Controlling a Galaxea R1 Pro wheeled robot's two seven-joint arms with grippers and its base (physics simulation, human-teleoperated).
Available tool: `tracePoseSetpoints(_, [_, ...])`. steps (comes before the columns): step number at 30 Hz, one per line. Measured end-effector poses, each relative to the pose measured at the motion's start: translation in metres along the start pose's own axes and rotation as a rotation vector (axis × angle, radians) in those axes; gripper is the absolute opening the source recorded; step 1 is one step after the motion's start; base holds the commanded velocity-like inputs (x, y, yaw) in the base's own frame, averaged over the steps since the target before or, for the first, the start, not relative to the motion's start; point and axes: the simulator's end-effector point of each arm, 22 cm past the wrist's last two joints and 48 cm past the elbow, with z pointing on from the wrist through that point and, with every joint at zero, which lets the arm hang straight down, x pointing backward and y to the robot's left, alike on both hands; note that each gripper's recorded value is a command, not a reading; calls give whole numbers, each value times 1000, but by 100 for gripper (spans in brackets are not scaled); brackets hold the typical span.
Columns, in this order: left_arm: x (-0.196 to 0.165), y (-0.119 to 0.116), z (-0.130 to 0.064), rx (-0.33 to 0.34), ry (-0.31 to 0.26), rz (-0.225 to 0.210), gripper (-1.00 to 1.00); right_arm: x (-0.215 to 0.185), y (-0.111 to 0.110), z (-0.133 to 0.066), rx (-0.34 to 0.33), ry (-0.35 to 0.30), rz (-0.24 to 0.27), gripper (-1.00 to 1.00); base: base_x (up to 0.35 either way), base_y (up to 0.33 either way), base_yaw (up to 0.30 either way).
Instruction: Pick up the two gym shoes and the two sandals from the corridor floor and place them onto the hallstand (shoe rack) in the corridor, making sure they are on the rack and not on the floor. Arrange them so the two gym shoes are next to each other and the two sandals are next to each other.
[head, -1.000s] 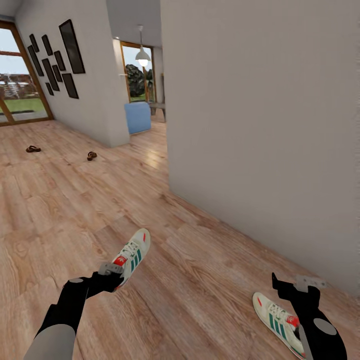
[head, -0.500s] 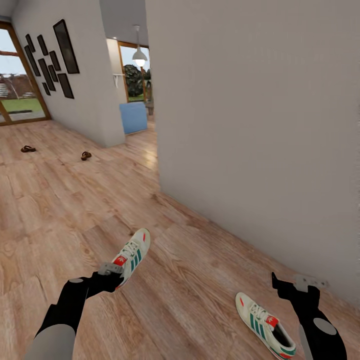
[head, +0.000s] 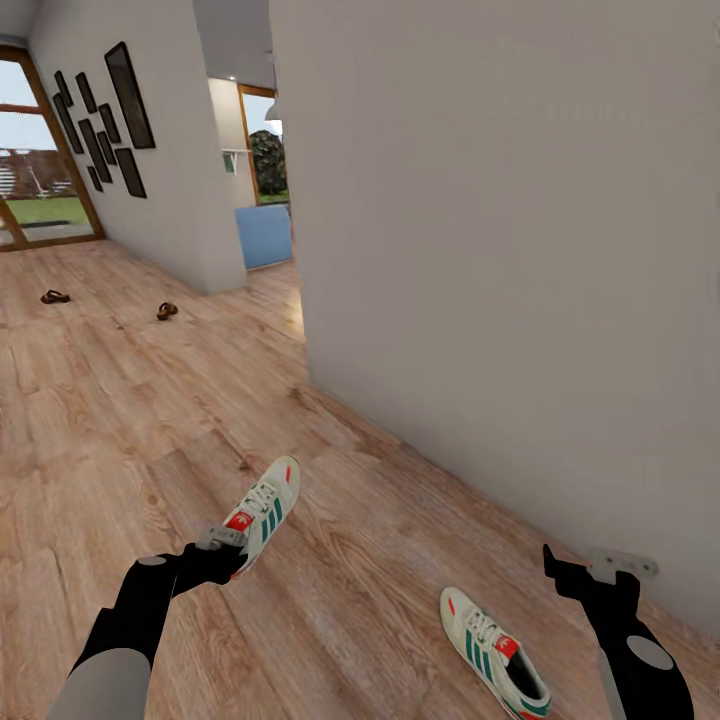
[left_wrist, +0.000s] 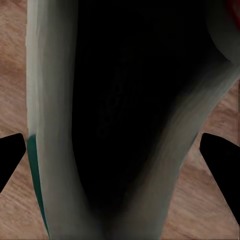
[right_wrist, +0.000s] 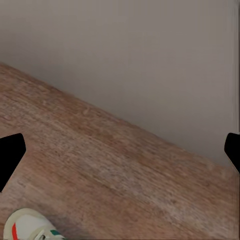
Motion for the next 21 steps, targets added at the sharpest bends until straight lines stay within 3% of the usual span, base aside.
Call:
tracePoseSetpoints(11, [-5,1,-3,-2,-10,2,-100,-5,-1,-2,0,-10,4,100,-7,-276,170])
tracePoseSetpoints(21, [-10,1,-7,-4,-20,4,-100,-10,-1,-4,0,-22,7,100,-148,-257,191])
